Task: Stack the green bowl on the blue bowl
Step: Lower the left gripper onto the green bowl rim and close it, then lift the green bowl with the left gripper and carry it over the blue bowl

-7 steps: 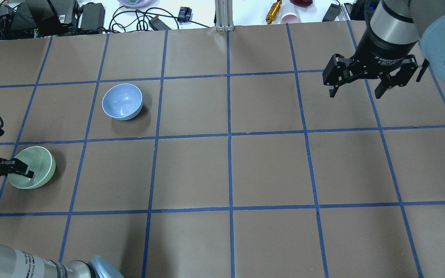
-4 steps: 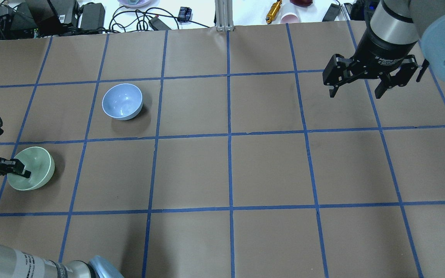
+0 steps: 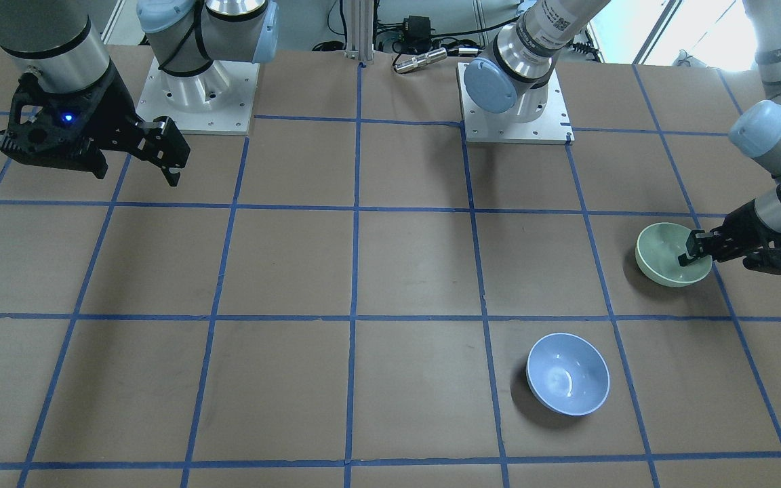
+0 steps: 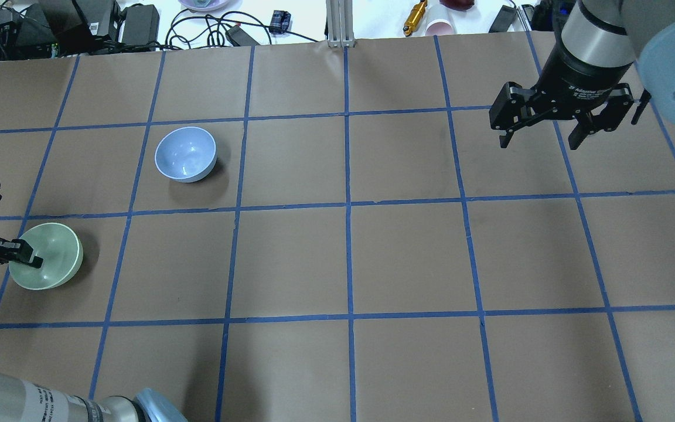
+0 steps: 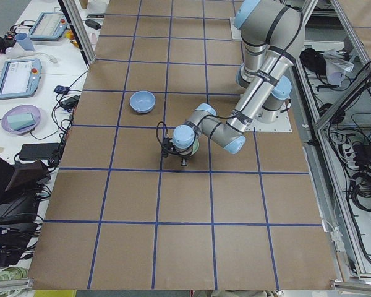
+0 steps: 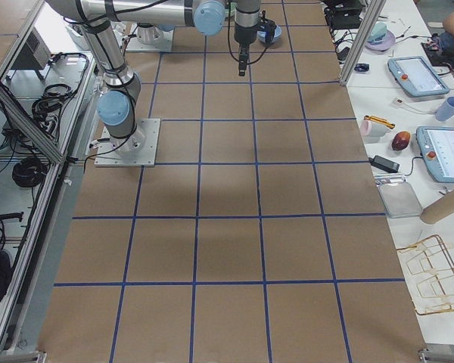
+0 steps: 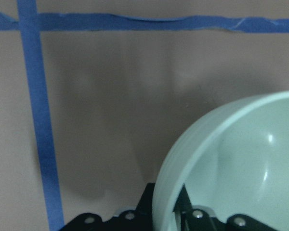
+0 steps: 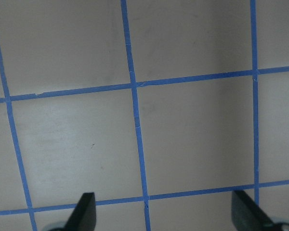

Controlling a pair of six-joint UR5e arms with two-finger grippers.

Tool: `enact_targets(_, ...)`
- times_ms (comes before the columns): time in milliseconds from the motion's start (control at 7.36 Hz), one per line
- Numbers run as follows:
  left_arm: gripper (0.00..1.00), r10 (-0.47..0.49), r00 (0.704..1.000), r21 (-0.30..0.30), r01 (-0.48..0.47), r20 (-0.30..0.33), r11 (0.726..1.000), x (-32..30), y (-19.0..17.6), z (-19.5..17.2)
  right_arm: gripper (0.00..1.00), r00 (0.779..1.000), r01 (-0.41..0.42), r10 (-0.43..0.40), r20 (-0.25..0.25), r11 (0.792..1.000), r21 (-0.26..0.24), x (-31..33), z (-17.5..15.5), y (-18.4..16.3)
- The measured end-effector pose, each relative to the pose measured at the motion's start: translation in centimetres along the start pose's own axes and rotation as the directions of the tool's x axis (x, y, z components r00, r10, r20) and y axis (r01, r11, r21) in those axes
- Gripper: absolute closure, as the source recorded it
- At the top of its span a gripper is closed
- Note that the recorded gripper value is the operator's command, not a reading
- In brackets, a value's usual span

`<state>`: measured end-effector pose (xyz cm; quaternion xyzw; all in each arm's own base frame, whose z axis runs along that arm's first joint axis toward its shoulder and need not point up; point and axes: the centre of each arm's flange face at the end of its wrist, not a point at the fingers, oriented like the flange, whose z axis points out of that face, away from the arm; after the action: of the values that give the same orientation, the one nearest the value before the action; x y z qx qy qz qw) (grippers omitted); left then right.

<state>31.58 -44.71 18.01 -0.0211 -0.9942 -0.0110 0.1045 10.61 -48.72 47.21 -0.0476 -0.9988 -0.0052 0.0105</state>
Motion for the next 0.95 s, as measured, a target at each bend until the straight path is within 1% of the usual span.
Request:
enact_targets(544,0.89,0.008,1.0,0.009,-0.008,0.006,1.0,0.2,-0.3,-1.0,0.0,1.0,0.0,0.0,0.0,1.0,0.0,0.0,0.0,0.0)
enact_targets(951,0.89,0.014,1.0,0.006,-0.014,-0.002,1.0,0.4,-1.1,-2.9,0.0,1.0,0.0,0.0,0.0,1.0,0.0,0.0,0.0,0.0)
